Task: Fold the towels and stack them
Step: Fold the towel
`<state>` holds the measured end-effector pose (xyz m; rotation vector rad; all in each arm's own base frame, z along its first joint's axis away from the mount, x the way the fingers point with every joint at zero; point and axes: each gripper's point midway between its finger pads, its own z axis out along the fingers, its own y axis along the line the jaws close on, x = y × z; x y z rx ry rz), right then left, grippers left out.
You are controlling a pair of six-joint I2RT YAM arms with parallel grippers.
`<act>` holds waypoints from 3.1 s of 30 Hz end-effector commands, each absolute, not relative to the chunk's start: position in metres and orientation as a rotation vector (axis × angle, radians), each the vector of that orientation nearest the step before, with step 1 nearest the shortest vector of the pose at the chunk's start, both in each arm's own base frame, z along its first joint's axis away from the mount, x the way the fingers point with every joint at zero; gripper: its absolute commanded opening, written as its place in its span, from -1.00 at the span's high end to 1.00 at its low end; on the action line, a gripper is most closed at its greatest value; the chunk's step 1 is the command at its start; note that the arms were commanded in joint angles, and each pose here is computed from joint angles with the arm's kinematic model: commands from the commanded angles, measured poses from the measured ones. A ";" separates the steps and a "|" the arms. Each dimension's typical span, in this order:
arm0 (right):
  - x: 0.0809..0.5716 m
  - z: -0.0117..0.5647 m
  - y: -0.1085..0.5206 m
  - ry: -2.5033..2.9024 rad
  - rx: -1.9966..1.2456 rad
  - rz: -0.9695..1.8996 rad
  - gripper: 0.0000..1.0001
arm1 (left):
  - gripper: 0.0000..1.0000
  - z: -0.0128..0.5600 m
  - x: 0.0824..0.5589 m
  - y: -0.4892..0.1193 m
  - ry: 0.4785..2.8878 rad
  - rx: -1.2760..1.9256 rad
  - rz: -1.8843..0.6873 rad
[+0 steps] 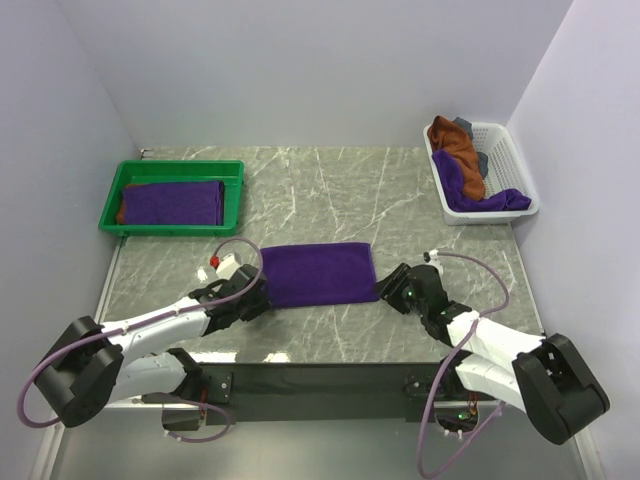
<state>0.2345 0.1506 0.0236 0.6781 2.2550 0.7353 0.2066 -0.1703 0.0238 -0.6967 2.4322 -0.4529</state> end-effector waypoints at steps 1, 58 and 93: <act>0.229 0.012 0.149 2.331 0.666 0.689 -0.06 | 0.32 0.029 0.207 -0.172 2.418 -0.701 -0.489; 0.258 0.093 0.148 2.335 0.441 0.545 1.00 | 0.99 0.091 0.236 -0.163 2.371 -0.557 -0.290; 0.453 0.178 0.159 2.227 0.323 0.535 1.00 | 0.99 0.159 0.430 -0.141 2.275 -0.526 -0.290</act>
